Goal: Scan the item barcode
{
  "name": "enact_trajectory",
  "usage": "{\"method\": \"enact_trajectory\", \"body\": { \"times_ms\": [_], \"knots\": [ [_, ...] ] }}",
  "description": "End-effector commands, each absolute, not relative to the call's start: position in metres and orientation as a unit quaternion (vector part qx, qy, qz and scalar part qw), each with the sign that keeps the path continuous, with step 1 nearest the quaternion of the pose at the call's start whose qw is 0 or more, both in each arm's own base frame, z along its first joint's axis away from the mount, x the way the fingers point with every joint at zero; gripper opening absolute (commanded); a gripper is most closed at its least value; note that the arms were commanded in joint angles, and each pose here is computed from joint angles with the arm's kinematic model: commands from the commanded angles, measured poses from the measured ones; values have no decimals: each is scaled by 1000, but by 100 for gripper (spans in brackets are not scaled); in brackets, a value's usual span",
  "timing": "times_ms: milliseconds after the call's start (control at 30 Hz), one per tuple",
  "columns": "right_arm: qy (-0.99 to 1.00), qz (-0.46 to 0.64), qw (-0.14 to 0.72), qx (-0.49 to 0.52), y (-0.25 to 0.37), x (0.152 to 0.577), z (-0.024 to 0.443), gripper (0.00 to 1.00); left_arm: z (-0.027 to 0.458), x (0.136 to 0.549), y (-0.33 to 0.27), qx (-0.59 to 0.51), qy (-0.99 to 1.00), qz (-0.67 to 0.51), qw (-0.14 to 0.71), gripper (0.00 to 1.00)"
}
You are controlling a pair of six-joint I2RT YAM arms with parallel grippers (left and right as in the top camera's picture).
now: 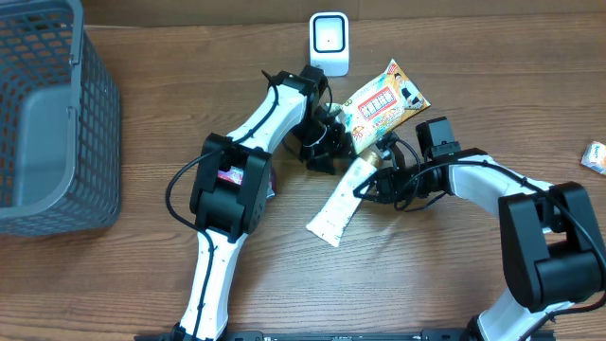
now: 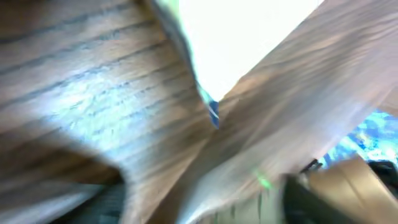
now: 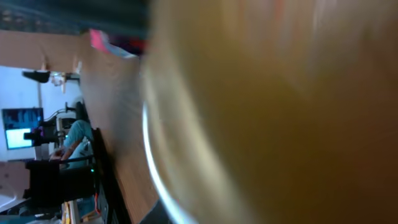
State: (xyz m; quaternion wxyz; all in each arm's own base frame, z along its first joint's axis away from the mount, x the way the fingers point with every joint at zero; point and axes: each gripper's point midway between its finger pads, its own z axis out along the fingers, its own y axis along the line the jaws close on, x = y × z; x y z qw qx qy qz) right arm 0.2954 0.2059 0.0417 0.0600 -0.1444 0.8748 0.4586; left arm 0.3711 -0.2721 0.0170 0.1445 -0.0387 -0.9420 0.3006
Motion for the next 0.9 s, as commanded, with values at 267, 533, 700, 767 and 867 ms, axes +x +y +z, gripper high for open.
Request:
{"method": "enact_trajectory", "body": {
  "times_ms": [267, 533, 700, 767, 867],
  "knots": [
    [876, 426, 124, -189, 208, 327, 66, 4, -50, 361, -243, -45, -966, 200, 160, 100],
    [881, 412, 129, -196, 203, 328, 62, 4, -50, 359, -245, -46, -965, 199, 162, 100],
    [884, 412, 123, -185, 203, 328, 62, 4, -51, 358, -251, -38, -966, 198, 161, 85],
    [885, 413, 118, -178, 203, 327, 61, 4, -52, 363, -252, -41, -967, 200, 151, 13],
    [885, 413, 118, -179, 203, 327, 61, 4, -53, 375, -252, -17, -969, 207, 135, 4]
  ]
}}
